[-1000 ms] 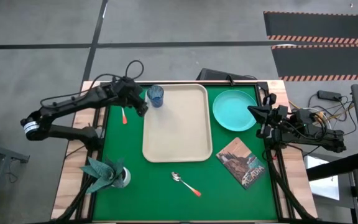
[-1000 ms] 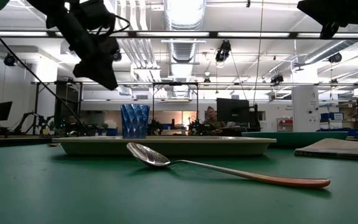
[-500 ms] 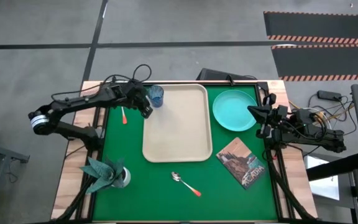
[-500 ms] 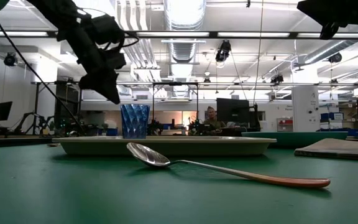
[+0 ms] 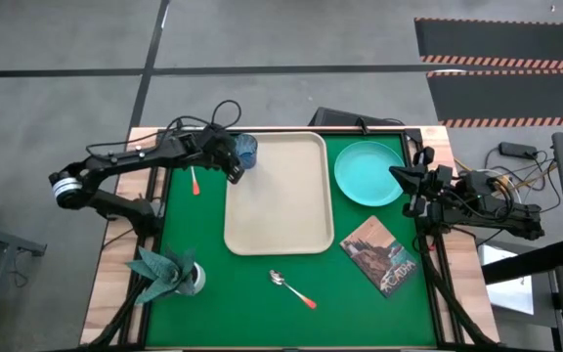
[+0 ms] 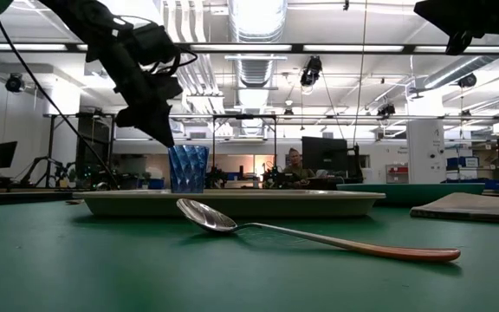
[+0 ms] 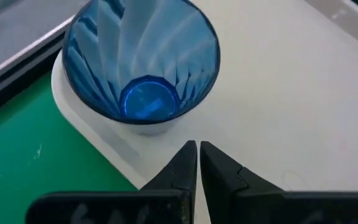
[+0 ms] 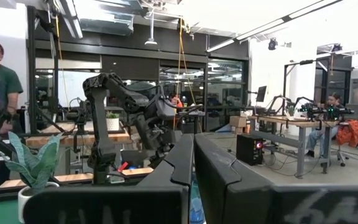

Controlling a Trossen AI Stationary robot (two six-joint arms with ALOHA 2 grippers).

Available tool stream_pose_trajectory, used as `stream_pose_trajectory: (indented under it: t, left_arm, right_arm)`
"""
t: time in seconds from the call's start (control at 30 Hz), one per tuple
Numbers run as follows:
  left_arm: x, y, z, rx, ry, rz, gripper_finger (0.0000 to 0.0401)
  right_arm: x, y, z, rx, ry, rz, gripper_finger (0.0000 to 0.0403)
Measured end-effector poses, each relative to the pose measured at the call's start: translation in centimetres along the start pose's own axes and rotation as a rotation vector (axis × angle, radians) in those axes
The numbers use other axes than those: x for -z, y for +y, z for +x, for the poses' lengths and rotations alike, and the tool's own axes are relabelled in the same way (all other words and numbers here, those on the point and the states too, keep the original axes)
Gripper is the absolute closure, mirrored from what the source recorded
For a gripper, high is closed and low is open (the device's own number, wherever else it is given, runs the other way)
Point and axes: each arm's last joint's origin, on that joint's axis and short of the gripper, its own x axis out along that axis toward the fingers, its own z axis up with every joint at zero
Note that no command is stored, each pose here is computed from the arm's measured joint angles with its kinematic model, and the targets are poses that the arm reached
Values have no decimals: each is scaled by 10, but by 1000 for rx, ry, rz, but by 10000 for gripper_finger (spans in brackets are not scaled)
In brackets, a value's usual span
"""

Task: Pick and place plate/cup/fork/spoon on tray
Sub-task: Put the orange fork on the left of the white serving tray

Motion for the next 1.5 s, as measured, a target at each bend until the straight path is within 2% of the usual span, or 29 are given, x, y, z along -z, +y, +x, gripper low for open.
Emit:
stream_pose_trajectory:
  t: [0.43, 0.8, 1.07, 1.2, 1.5]
  left_arm:
    - [-5, 0, -1, -12, -54, -32, 396]
    - [-4, 0, -2, -13, -44, -54, 396]
    - [-2, -4, -3, 69, -18, -75, 396]
    - [3, -5, -10, 93, 20, -91, 396]
    - [19, 1, -43, 71, 99, -188, 396]
  right_arm:
    - [0, 0, 0, 0, 0, 0, 394]
    - [0, 0, 0, 0, 3, -1, 394]
    - [0, 0, 0, 0, 3, -1, 394]
    - [0, 0, 0, 0, 4, 0, 394]
    - [0, 0, 0, 0, 5, -1, 394]
